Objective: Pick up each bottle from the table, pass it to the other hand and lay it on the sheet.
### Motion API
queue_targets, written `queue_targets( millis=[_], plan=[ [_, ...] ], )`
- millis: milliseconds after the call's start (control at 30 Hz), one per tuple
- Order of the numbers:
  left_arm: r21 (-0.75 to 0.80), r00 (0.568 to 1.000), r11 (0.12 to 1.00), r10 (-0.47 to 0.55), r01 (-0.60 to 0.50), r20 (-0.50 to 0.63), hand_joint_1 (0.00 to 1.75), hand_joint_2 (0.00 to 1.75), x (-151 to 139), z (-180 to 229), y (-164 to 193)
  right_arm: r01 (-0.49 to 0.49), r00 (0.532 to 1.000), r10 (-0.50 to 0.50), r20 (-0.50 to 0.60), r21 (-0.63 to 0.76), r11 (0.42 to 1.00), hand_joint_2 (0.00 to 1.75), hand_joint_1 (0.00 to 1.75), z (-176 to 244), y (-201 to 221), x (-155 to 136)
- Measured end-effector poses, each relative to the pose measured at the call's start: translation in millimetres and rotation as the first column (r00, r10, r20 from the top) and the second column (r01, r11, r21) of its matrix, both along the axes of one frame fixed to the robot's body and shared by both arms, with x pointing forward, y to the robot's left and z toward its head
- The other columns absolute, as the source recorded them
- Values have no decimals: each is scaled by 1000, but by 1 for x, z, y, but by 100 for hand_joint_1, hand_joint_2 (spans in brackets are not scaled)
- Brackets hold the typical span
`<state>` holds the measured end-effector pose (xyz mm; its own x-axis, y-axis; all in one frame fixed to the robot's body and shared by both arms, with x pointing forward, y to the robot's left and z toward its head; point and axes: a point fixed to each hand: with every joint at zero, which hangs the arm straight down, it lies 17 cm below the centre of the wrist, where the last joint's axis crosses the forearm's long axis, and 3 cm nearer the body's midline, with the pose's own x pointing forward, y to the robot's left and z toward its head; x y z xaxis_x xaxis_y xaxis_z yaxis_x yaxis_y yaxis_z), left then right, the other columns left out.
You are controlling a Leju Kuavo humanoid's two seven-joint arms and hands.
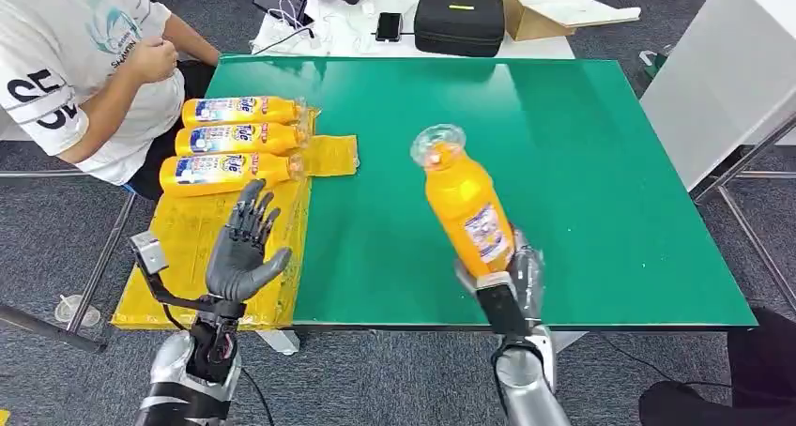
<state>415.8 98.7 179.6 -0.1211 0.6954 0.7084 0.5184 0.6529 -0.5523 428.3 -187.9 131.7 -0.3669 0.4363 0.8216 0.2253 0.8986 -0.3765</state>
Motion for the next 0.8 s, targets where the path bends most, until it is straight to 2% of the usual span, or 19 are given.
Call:
queue_targets(
  millis=[100,167,467,600,800],
  plan=[
    [0,997,997,-72,72,5,0,175,-8,1,-22,-99,995,99,-30,-15,995,175,175,-13,52,-4],
    [0,996,996,-91,91,4,0,175,-11,1,-28,-134,990,133,-40,-16,991,175,175,-16,70,-5],
    [11,991,991,-131,131,1,0,175,-13,-2,-39,-202,977,200,-76,-17,979,175,175,-27,99,-6],
    [25,985,985,-171,171,-1,0,175,-16,-3,-51,-255,965,251,-74,-45,966,175,175,-25,130,-9],
    [10,974,974,-225,226,-10,0,175,-21,-7,-62,-306,950,301,-82,-59,950,175,175,-25,155,-12]
  ],
)
